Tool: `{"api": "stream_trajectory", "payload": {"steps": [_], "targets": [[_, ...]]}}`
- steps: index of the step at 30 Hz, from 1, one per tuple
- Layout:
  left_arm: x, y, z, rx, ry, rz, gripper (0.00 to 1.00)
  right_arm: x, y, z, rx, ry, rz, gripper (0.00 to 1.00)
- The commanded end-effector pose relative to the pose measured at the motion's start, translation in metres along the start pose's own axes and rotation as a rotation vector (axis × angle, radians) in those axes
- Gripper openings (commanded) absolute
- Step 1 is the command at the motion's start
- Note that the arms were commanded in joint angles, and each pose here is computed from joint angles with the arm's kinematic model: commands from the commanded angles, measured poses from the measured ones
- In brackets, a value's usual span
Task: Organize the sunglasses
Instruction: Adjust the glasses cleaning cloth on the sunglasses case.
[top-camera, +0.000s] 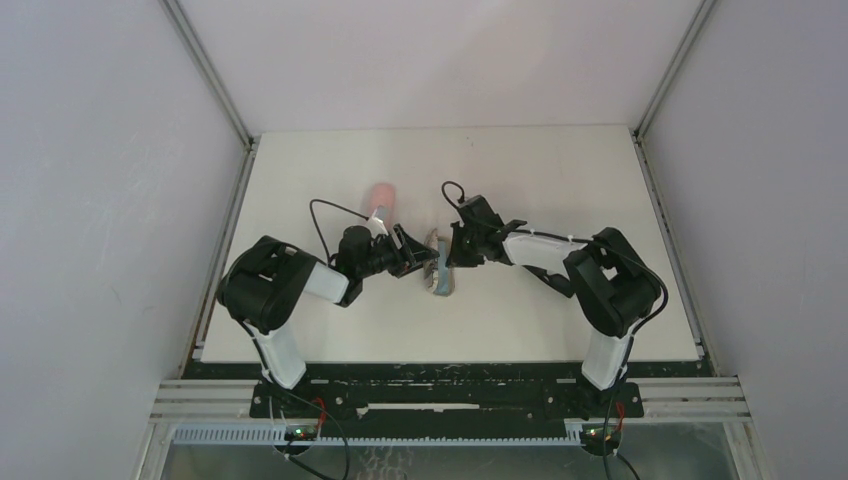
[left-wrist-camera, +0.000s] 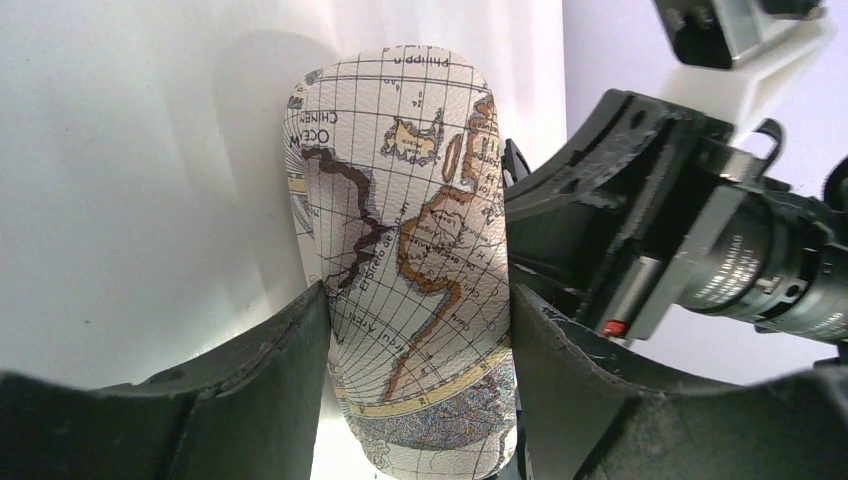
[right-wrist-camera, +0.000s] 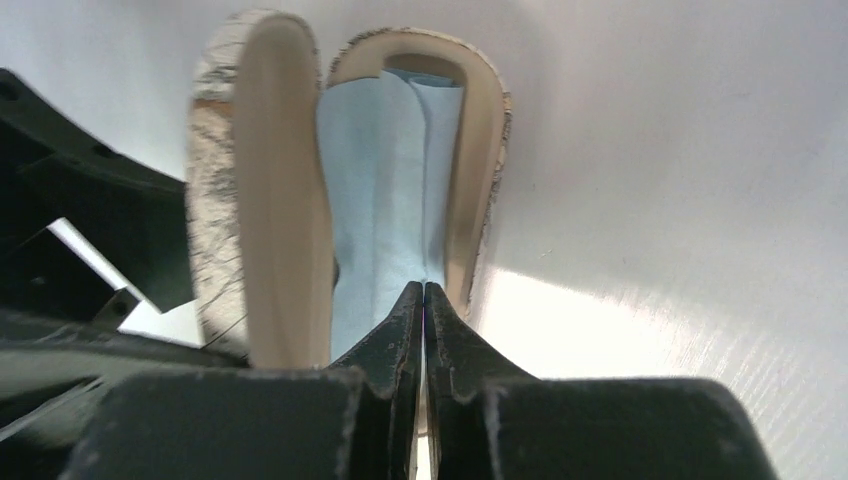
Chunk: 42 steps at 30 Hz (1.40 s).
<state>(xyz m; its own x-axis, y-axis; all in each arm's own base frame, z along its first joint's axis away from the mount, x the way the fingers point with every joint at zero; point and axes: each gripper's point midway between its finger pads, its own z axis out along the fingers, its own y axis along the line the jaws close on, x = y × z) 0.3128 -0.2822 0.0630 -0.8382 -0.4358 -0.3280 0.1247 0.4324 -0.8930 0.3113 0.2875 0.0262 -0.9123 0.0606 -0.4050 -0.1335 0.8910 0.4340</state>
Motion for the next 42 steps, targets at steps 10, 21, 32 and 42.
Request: {"api": "stream_trajectory", "payload": {"steps": [10, 21, 32, 42], "targets": [[-0.009, -0.027, -0.002, 0.085, -0.022, 0.051, 0.41, -0.029, 0.025, -0.03, -0.057, -0.098, -0.048, 0.0], [-0.009, -0.025, -0.001, 0.083, -0.016, 0.048, 0.4, -0.015, 0.024, -0.006, -0.077, -0.013, -0.043, 0.01], [-0.009, -0.025, 0.0, 0.085, -0.014, 0.046, 0.4, -0.01, 0.031, 0.0, -0.125, 0.017, -0.04, 0.03], [-0.008, -0.025, 0.0, 0.083, -0.011, 0.043, 0.39, -0.006, 0.042, 0.003, -0.188, 0.044, -0.032, 0.03]]}}
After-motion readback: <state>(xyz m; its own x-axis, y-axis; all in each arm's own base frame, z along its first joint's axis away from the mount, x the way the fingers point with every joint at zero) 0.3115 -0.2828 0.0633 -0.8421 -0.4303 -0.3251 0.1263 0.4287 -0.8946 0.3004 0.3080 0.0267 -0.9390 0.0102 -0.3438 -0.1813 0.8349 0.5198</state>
